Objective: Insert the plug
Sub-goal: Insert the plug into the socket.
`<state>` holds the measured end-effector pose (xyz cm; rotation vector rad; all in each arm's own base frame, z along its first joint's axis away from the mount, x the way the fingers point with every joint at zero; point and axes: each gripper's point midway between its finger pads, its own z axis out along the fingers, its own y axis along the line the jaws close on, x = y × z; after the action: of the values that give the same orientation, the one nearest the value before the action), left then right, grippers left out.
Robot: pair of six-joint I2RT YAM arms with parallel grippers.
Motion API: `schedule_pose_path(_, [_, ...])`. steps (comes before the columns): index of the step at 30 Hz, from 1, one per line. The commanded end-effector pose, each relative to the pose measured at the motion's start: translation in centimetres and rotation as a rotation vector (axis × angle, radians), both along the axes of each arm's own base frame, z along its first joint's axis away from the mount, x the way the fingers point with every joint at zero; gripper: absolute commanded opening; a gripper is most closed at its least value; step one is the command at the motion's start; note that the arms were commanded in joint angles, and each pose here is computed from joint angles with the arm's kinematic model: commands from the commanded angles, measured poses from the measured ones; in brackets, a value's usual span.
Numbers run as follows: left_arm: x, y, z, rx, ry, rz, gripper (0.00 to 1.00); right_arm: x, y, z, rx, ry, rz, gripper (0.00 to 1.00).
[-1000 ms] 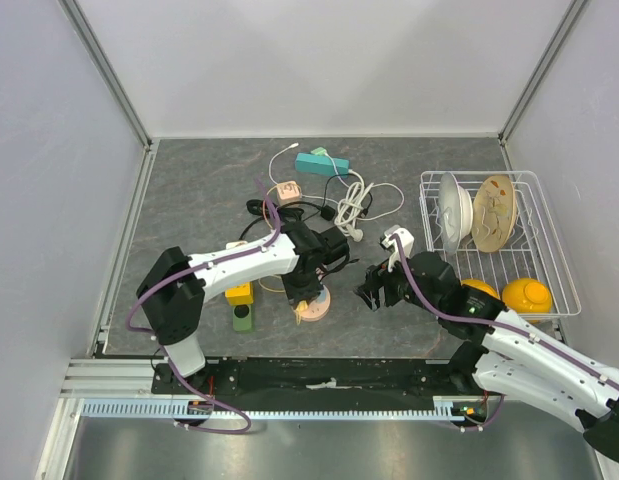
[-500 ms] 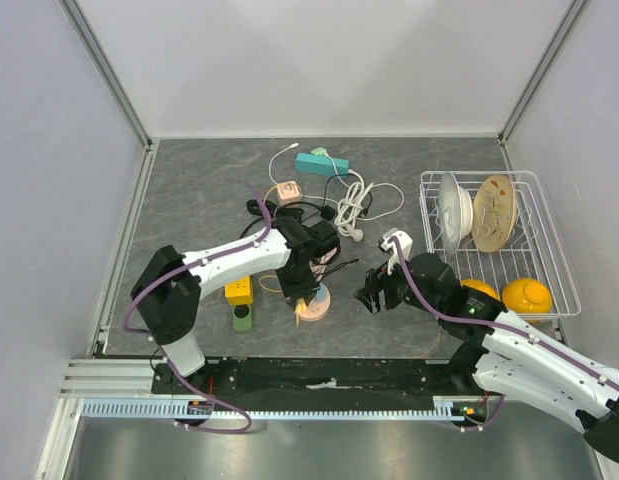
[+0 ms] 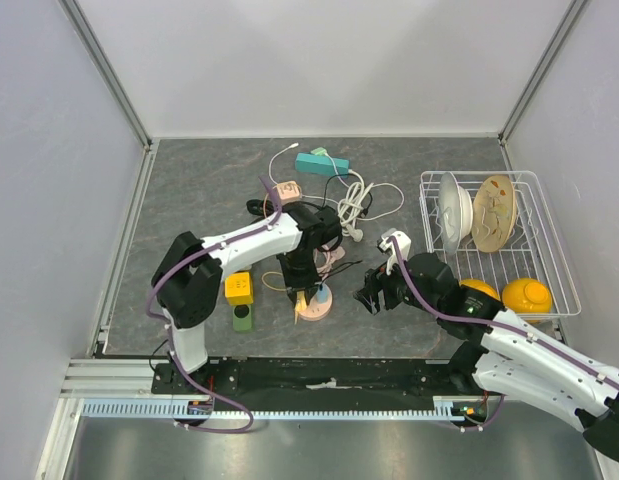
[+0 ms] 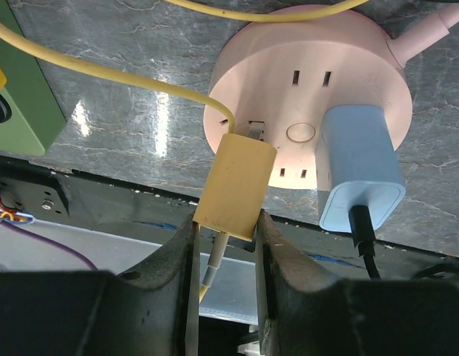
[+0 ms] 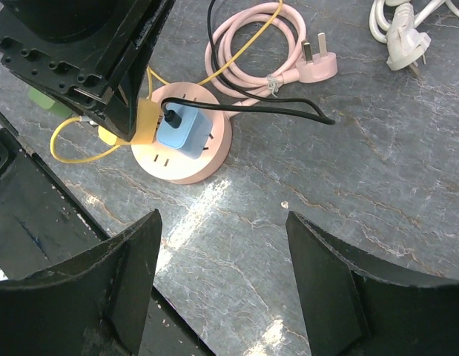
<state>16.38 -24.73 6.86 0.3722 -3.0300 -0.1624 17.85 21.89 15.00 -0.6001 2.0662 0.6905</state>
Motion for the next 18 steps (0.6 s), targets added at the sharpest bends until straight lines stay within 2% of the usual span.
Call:
schedule_pose_path(1, [2.9,0.4,-5.4,0.07,-0.074,-0.097,0.03,0.3,0.2,0.3,0.005,-0.024,0.008,0.76])
schedule_pose_path(5, [4.2,-0.2,-4.9,0.062,-0.083,-0.168,0.02,0.3,0.3,0.2,-0.001,-0.021,0.009,0.76])
schedule_pose_path(18, [6.7,0.5,-4.5,0.162,0.061,-0.39,0.02,0.4,0.1,0.1,0.0,-0.013,-0.012,0.76])
